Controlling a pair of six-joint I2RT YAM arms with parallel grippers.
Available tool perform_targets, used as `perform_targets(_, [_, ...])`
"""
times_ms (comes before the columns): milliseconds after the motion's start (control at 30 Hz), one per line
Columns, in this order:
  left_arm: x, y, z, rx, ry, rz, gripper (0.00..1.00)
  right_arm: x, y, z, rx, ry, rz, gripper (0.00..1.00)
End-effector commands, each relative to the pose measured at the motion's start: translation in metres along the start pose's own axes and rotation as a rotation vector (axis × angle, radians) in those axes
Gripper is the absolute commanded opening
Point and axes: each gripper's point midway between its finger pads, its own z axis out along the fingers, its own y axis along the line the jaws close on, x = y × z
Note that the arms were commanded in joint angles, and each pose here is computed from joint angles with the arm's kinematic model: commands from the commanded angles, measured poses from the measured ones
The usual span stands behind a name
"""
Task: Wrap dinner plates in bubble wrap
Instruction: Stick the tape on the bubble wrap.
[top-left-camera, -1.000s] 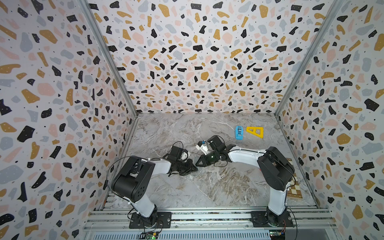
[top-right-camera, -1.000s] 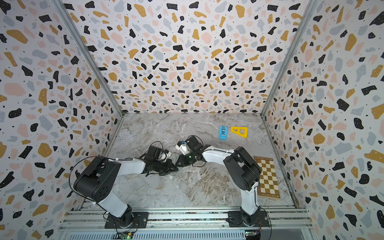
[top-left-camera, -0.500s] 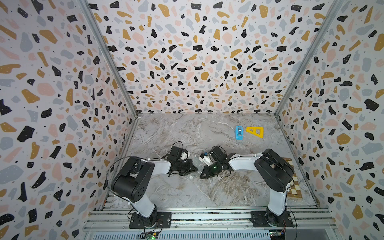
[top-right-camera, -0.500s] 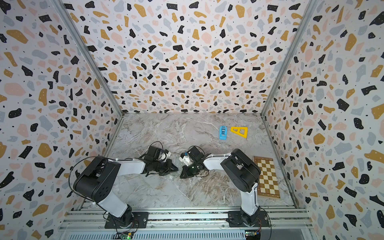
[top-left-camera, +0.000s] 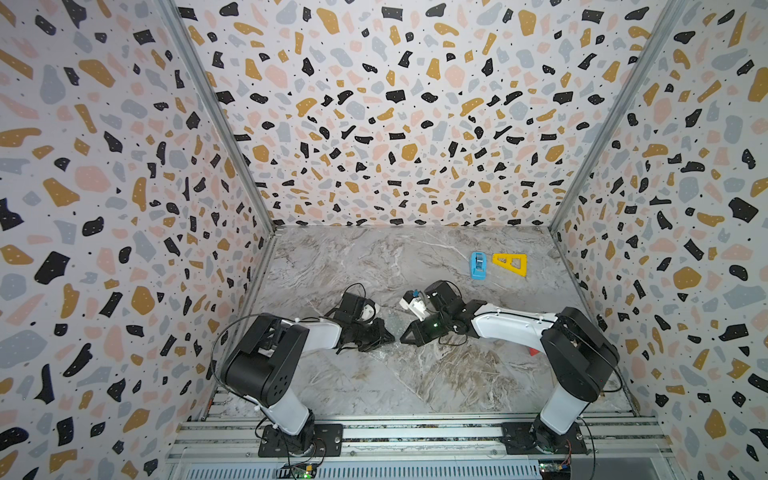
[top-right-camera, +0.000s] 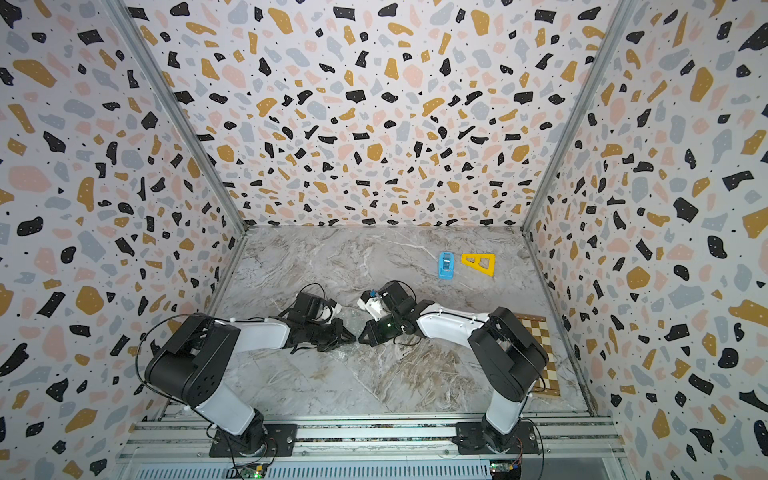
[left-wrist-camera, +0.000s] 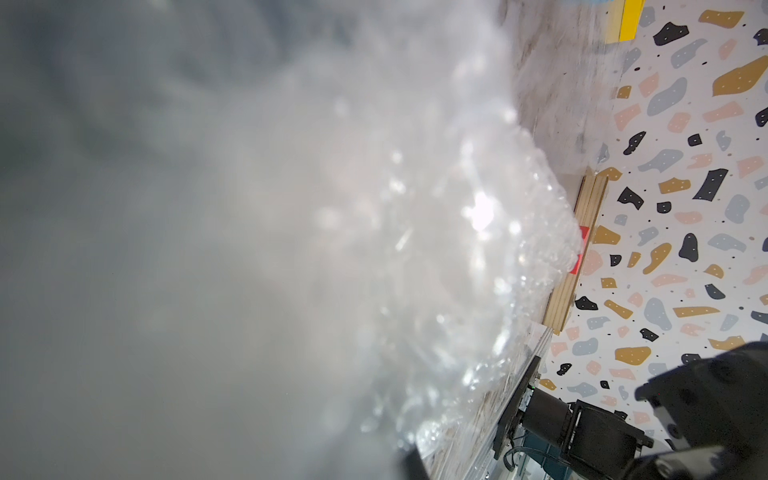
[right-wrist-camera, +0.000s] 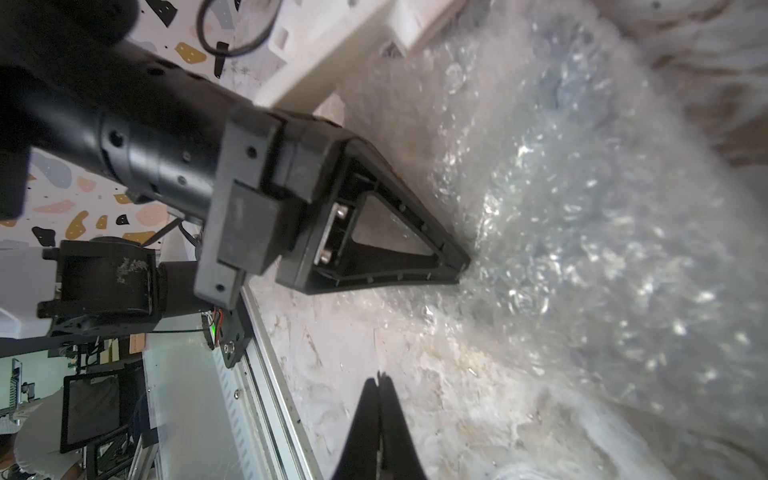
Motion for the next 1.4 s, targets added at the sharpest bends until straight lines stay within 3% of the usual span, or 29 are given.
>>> perform_targets(0, [0.040, 0.068, -0.003, -0.253, 0.080, -0.150, 0.10, -0.003, -0.003, 0.010, -0.004, 0.010, -0.004, 0.06])
perform_targets(500, [0.038, 0.066, -0.001, -0.240, 0.080, -0.156, 0.10, 0.013, -0.045, 0.047, 0.074, 0.051, 0.057, 0.04])
perform_targets(867, [0.039, 0.067, 0.000, -0.238, 0.084, -0.153, 0.11, 0.034, -0.046, 0.026, 0.184, 0.055, 0.020, 0.04])
perform_targets(1133, [0.036, 0.060, -0.005, -0.222, 0.073, -0.142, 0.13, 0.014, -0.019, 0.009, 0.140, -0.007, -0.023, 0.05])
perform_targets(1367, [0.034, 0.052, -0.008, -0.201, 0.063, -0.138, 0.13, -0.008, 0.023, 0.002, -0.004, -0.049, -0.068, 0.05])
